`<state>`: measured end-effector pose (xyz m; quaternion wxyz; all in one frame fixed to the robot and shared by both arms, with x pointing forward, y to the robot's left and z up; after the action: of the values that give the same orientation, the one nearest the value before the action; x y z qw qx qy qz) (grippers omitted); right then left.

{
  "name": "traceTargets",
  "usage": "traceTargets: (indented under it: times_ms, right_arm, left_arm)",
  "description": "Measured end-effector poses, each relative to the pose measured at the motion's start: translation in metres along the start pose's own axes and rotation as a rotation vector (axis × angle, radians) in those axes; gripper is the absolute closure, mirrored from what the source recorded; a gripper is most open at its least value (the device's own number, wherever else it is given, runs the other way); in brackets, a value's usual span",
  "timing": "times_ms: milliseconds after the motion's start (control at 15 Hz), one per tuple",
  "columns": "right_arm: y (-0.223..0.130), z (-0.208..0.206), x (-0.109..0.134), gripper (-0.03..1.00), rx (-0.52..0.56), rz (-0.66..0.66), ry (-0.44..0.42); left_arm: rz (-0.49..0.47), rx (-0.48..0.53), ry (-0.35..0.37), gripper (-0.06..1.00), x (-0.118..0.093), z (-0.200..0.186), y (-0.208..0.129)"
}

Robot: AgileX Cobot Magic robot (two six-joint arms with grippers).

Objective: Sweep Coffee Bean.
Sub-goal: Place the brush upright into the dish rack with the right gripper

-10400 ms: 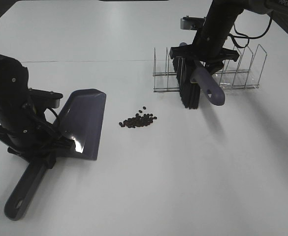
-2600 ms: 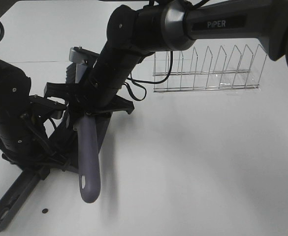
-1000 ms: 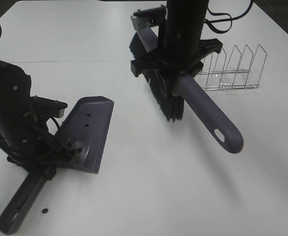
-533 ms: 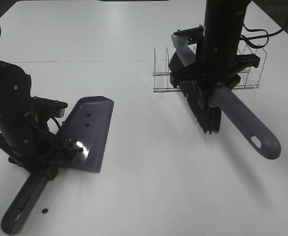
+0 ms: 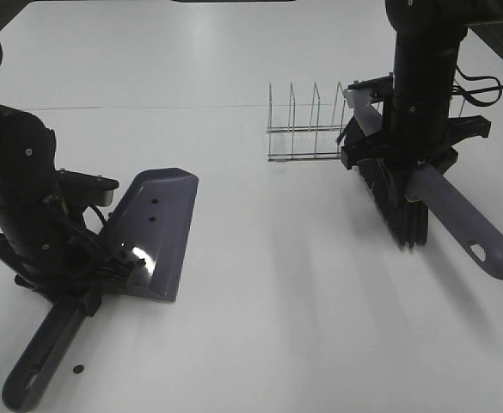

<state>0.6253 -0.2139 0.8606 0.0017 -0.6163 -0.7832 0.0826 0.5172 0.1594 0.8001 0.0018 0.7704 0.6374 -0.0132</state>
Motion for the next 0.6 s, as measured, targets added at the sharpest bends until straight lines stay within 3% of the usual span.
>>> traceTargets:
  times_ms: [333, 600]
  right_arm:
    - [0.003, 0.018, 0.0, 0.68, 0.04, -0.02, 0.043]
    - [0.029, 0.016, 0.006, 0.68, 0.004, 0.002, 0.09]
  left_arm:
    - [-0.002, 0.001, -0.002, 0.59, 0.0, 0.0, 0.0]
    - [-0.002, 0.002, -0.001, 0.59, 0.0, 0.0, 0.0]
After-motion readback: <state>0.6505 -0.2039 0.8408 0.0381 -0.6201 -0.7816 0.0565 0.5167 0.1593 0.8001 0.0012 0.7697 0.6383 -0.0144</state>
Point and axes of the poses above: a point on each arm's last joint axis where the gripper is mounted, z pointing out along that axis toward the gripper, x along the wrist's bending axis when the last joint is at zero, y = z × x, the point moved 7 cm from there along z, pointing out along that axis toward the gripper, and after that the axes turned 5 degrees about -z, right-handed, at the moved point
